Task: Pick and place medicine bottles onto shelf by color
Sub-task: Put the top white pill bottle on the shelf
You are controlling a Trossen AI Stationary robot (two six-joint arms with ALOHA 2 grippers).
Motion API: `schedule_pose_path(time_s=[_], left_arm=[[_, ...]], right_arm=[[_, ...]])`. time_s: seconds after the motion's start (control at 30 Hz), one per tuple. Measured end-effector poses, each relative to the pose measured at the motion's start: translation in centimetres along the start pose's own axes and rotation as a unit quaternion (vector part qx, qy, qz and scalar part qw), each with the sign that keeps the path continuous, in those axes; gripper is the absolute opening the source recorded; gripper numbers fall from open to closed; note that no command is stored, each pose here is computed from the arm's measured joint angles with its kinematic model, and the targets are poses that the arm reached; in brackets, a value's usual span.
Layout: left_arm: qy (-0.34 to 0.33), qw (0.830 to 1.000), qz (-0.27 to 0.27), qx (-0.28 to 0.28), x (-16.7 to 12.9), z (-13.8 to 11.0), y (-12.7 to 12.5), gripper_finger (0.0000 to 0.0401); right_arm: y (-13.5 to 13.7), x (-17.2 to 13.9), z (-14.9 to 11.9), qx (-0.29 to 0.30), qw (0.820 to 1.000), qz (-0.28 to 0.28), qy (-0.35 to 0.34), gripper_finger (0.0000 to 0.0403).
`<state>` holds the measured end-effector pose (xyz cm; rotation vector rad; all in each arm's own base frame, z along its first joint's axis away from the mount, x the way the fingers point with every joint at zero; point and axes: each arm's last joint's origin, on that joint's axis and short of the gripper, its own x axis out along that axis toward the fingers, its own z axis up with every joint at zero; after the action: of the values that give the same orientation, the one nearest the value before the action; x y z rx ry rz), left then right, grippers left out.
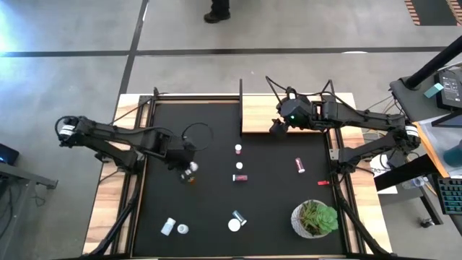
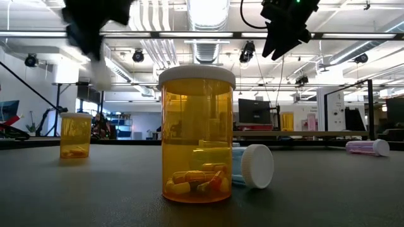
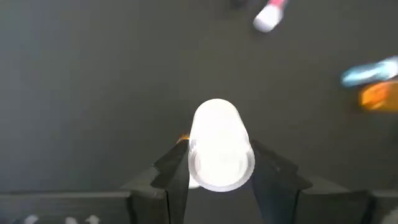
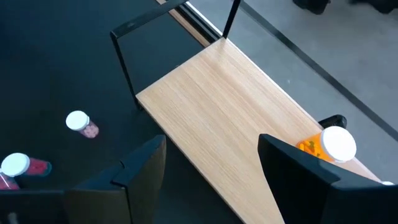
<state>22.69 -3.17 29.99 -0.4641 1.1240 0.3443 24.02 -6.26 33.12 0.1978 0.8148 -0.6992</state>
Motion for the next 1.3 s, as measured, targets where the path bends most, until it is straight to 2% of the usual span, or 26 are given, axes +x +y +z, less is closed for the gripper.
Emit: schedule_pose_path(time_s=[0.27,0.57,0.7,0.93,1.1,1.3], left_arm=[[-0.055,0.994,0.016,0.098,-0.3,6.1,-4.1,0.0125],[-0.087,0.985,0.021,0.146,1.1,13.1,-6.4,0.0125],[-0.105,0.984,0.026,0.145,1.2,15.4,-5.8,0.0125],[-0.116,0.986,0.043,0.111,1.8,17.9,-3.6,0.0125],[-0.151,0.979,0.047,0.132,2.0,19.4,-2.4,0.0125],[-0.169,0.968,0.061,0.175,1.8,20.7,-0.7,0.0125]], right_arm=[[0.0,0.0,0.0,0.0,1.0,0.0,0.001,0.0244],[0.0,0.0,0.0,0.014,1.0,-0.001,0.002,0.0244],[-0.2,-0.2,-0.4,0.029,0.999,-0.008,0.023,0.0244],[-1.0,-1.4,-1.1,0.033,0.995,-0.038,0.089,0.0244],[-1.3,-1.7,-0.9,0.028,0.994,-0.073,0.076,0.0244],[-1.3,-1.7,-0.9,0.028,0.994,-0.073,0.075,0.0244]])
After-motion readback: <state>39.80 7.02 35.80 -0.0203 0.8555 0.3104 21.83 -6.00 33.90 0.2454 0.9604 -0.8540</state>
